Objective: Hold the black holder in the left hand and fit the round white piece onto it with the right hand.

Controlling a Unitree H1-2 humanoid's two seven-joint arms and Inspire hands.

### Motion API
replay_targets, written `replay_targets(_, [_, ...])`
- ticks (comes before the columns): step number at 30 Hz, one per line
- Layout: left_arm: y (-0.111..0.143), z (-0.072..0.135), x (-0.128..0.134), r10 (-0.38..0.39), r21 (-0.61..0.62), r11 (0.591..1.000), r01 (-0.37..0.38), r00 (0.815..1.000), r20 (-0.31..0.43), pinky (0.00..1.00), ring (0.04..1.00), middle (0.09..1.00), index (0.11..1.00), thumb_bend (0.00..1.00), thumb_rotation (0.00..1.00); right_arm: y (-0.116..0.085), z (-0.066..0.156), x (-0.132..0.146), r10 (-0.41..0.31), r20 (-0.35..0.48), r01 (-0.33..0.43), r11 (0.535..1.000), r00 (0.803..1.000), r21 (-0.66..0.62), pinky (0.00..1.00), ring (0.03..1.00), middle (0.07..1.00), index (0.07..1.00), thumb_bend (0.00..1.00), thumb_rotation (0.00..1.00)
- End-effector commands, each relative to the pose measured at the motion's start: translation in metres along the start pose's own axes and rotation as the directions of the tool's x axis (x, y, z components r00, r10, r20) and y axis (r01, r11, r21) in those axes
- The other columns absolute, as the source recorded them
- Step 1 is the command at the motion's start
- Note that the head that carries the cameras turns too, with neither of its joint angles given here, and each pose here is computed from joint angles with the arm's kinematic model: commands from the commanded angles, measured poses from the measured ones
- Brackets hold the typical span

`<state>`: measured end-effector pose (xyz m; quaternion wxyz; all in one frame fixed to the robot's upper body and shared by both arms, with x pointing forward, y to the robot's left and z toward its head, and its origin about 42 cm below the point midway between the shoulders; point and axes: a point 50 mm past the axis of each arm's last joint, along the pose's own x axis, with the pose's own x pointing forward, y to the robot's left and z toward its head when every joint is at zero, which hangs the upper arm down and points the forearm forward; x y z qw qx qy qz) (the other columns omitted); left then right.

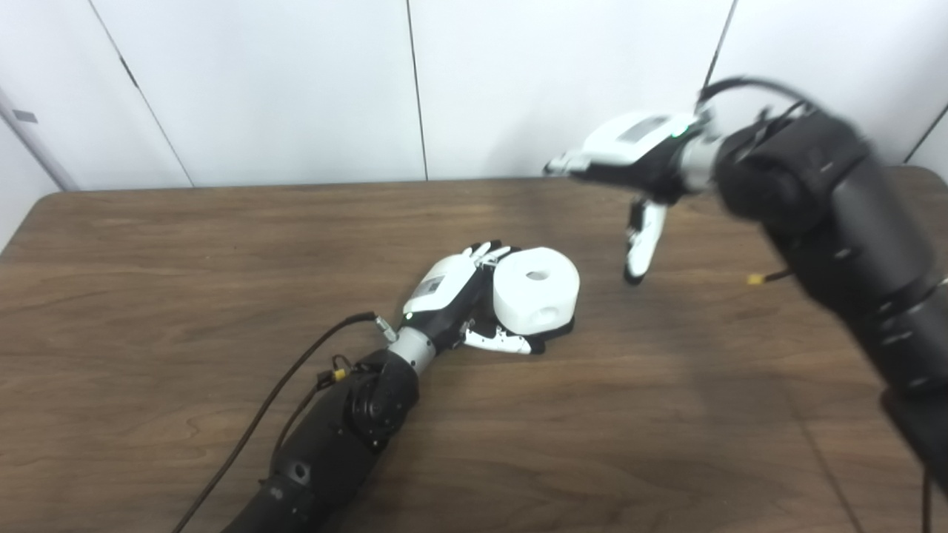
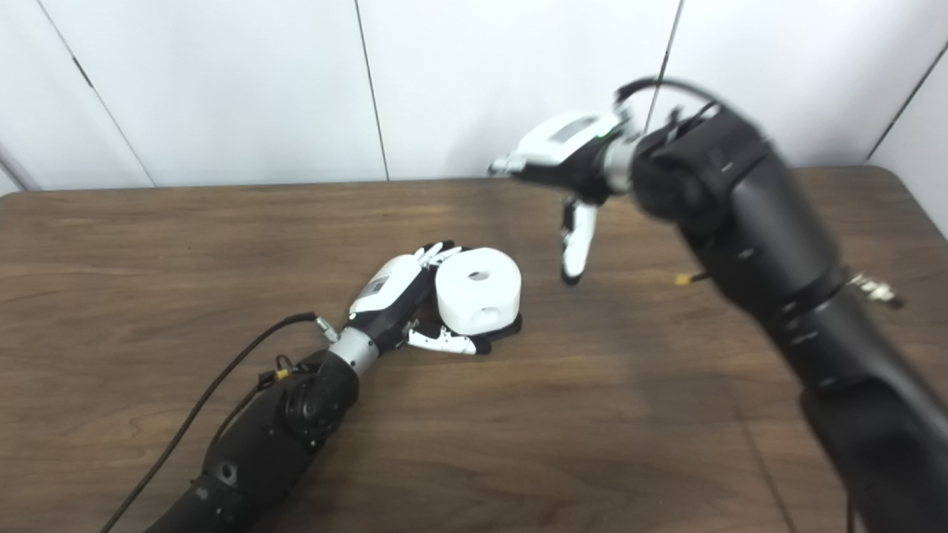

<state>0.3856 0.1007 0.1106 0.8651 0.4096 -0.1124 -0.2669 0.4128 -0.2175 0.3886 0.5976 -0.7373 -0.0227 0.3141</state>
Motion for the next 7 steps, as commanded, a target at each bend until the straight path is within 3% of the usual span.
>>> replay_targets(1, [-0.046,-0.018,-0.019,-0.201,-0.024,0.98,0.2,0.975,-0.096,1.0,1.0,0.933,0.481,0.52,0.06,-0.028,-0.028,-0.026,0.058,-0.014,-0.056,0.992,0.998,0.111,0.71,0.902,0.986,0.987,1.0,0.15])
replay_targets(3, [-0.045,-0.019,-0.019,-0.198,-0.02,0.98,0.197,0.976,-0.094,1.0,1.0,0.931,0.481,0.52,0.06,-0.034,-0.049,-0.037,0.068,0.021,-0.071,0.973,0.997,0.221,0.74,0.873,0.922,0.925,0.97,0.09])
replay_targets(4, [-0.045,-0.02,-0.019,-0.197,-0.019,0.98,0.196,0.976,-0.094,1.0,1.0,0.929,0.481,0.52,0.06,-0.037,-0.06,-0.042,0.057,0.052,-0.069,0.96,0.997,0.27,0.7,0.832,0.874,0.888,0.93,0.07])
replay_targets(7, [-0.045,-0.02,-0.02,-0.196,-0.023,0.981,0.195,0.976,-0.096,1.0,1.0,0.928,0.481,0.52,0.06,-0.045,-0.09,-0.059,-0.061,0.078,0.022,0.906,0.995,0.423,0.61,0.697,0.769,0.798,0.84,0.08])
